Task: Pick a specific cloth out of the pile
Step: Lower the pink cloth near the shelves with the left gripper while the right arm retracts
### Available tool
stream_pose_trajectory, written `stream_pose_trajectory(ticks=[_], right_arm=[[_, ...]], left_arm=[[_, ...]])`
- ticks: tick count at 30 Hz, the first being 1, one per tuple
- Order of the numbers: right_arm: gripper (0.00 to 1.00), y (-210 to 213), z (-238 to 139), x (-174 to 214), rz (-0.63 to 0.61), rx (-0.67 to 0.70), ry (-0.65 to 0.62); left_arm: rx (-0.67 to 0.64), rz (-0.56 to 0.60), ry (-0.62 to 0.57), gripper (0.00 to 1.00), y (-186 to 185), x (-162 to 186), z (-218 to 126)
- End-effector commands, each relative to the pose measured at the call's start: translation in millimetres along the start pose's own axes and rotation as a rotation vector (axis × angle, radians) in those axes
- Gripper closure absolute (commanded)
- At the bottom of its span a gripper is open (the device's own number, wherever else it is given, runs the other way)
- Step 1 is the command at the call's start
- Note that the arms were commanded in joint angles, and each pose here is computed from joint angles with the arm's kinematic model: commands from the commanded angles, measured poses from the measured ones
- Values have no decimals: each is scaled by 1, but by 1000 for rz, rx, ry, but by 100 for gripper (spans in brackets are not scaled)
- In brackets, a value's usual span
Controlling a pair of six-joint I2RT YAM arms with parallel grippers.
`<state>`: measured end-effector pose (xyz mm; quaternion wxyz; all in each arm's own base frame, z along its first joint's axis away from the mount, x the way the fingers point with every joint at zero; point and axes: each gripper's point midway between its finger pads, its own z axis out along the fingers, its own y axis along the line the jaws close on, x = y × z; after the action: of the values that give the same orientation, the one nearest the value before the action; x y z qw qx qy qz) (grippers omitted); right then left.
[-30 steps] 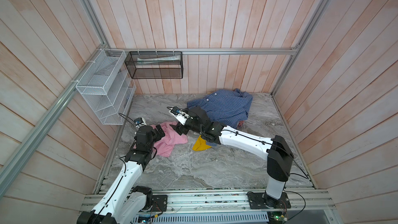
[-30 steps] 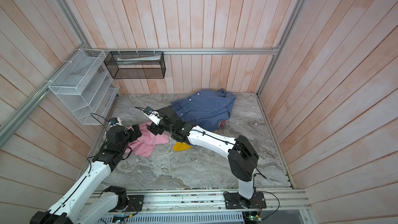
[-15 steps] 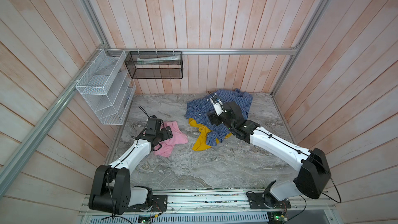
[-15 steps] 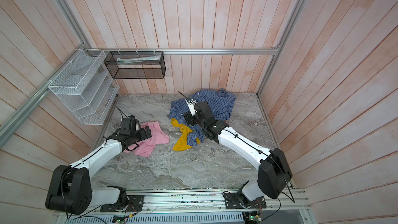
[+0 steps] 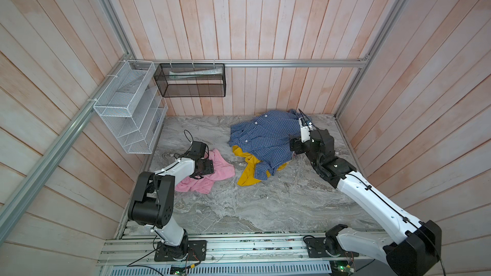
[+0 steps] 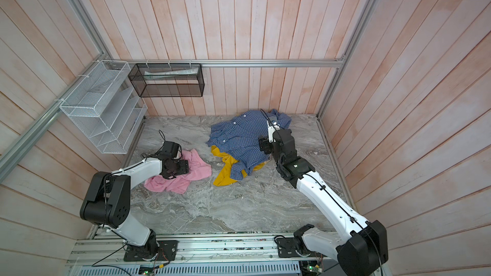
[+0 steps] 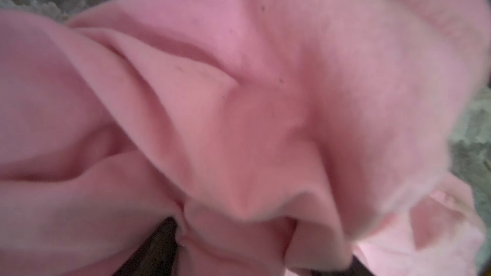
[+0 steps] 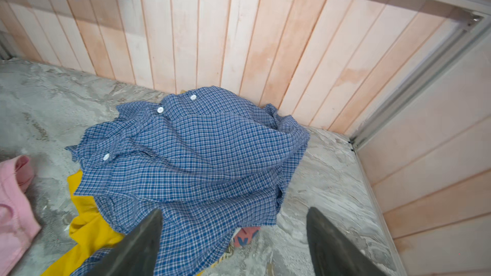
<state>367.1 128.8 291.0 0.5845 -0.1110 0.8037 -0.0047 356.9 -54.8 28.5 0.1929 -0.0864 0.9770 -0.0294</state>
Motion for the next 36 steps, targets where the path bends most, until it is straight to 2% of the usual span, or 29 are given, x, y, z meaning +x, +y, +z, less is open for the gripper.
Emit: stream_pose_trajectory(ticks=[1, 4, 5, 10, 17, 21, 25, 32, 36], right_arm=[[15, -13, -7, 9, 30, 28, 23], [15, -15, -10, 12, 38, 28, 26], [15, -15, -11, 13, 38, 25, 30], [15, -18, -13, 14, 44, 33, 35], [15, -24, -14, 16, 36, 50, 47], [15, -27, -14, 21, 40, 63, 57], [15, -31, -12, 31, 39, 81, 71], [15, -44, -15, 51, 64, 106, 81], [15, -50, -16, 56, 77, 114, 89]], left_arm=[[-45, -95, 79, 37, 15, 15, 15], [52, -263, 57, 69, 19, 6, 18], [67, -300, 46, 74, 22, 1, 18], [64, -467, -33, 79, 46, -27, 12], [14, -679, -140, 79, 92, -72, 6], [5, -766, -185, 74, 107, -99, 8], [12, -791, -161, 64, 107, -114, 21], [42, -823, -167, 41, 100, -109, 19], [42, -826, -180, 22, 100, -106, 11]])
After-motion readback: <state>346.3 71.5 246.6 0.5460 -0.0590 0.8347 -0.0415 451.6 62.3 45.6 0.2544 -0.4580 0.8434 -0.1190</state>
